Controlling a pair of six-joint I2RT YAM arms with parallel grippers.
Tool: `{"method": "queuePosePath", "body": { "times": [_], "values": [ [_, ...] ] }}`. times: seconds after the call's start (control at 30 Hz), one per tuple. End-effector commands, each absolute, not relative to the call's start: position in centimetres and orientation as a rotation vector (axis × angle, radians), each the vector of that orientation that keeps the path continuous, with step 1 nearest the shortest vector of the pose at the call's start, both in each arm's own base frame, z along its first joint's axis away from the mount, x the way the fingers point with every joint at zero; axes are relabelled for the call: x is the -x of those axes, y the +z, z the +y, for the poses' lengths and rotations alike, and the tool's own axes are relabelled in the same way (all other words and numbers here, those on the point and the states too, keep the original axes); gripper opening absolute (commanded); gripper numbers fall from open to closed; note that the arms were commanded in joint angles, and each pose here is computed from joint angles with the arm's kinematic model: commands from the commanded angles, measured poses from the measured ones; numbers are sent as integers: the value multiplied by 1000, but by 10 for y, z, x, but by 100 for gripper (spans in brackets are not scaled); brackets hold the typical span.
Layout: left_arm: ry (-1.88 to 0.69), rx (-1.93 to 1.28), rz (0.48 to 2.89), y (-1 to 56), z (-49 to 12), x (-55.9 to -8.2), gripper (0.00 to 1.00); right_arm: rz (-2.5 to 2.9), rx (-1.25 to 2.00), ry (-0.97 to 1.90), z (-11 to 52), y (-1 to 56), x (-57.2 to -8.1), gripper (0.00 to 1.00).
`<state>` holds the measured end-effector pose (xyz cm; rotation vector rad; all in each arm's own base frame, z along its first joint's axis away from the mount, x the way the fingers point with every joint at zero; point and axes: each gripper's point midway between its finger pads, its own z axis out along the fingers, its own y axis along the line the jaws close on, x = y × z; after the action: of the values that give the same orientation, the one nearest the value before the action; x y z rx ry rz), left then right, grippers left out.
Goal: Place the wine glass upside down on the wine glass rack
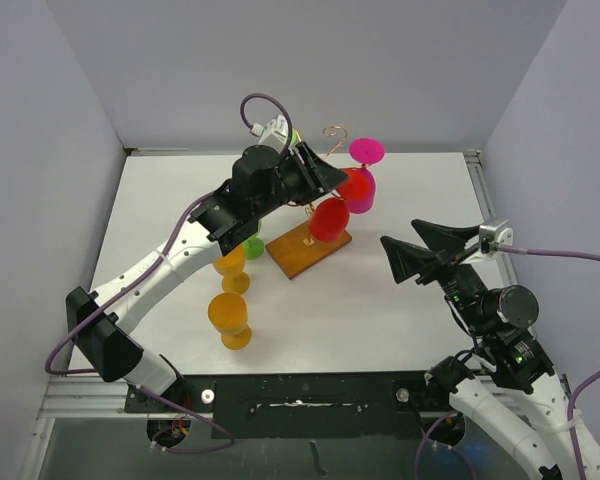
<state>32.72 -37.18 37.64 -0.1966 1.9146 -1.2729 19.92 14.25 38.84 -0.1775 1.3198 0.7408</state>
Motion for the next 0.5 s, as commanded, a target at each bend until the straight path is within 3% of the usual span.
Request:
{"method": "queuePosePath", "body": {
  "times": [0.0,0.3,0.47],
  "values": [
    [-1144,191,1900,380,-350,-339,40,1272,157,741,141,401,-202,81],
    [-1108,181,1936,370,-344,-334,39,1274,148,749,142,399,-204,81],
    [-1143,192,1932,370,-344,-329,33,1273,139,745,141,399,-205,81]
  ]
}}
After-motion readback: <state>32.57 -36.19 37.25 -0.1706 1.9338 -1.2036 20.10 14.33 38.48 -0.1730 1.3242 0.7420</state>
